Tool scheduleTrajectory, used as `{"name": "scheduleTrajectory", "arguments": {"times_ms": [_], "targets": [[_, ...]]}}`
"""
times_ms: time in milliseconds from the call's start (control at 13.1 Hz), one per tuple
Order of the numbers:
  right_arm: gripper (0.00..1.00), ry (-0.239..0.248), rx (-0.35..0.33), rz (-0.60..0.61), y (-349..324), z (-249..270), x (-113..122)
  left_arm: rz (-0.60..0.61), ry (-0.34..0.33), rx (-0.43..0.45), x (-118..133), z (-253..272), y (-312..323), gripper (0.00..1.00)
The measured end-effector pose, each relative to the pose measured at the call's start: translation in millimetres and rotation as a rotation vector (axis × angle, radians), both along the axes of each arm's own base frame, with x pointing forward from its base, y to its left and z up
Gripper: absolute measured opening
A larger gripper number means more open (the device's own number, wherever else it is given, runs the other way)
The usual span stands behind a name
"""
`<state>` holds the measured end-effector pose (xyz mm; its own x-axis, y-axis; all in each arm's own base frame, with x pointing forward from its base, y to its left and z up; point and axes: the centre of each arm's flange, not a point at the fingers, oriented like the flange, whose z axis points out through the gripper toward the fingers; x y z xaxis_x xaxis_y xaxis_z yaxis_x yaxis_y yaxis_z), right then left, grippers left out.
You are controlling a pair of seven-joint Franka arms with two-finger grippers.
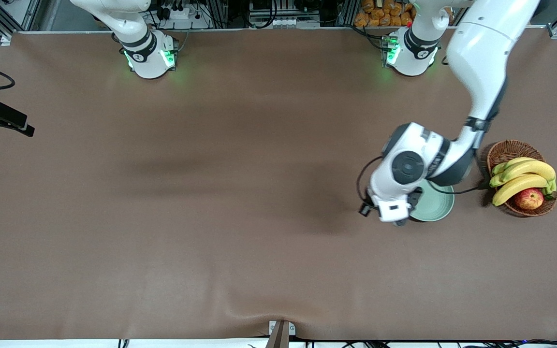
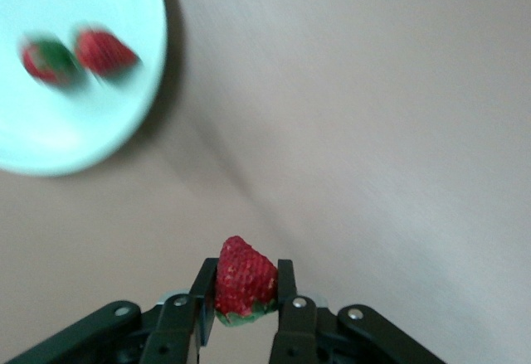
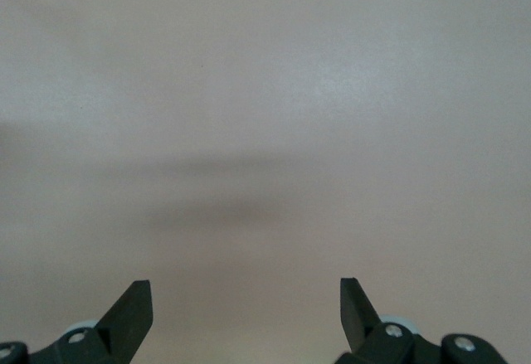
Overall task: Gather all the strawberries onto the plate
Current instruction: 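Carry the strawberry with the left gripper over the green plate, then open the left gripper to drop the strawberry onto the plate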
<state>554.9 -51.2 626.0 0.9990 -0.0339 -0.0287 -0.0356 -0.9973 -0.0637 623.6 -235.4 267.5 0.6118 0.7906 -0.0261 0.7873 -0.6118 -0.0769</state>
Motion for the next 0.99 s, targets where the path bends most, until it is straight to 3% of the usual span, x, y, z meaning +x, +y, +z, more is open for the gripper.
{"name": "scheduleTrajectory", "arguments": {"times_ms": [688,993], "targets": [[1.00,-0.014,-0.029,-0.002,-3.8,6.2,0.3,-0.235,0.113,-0.024,19.8,-18.2,145.3,0.32],[1.00,0.010,-0.052,0.003,-3.6,5.2,-2.3,-0.278,0.144,-0.049,19.0,-34.5,181.5,0.32]]}}
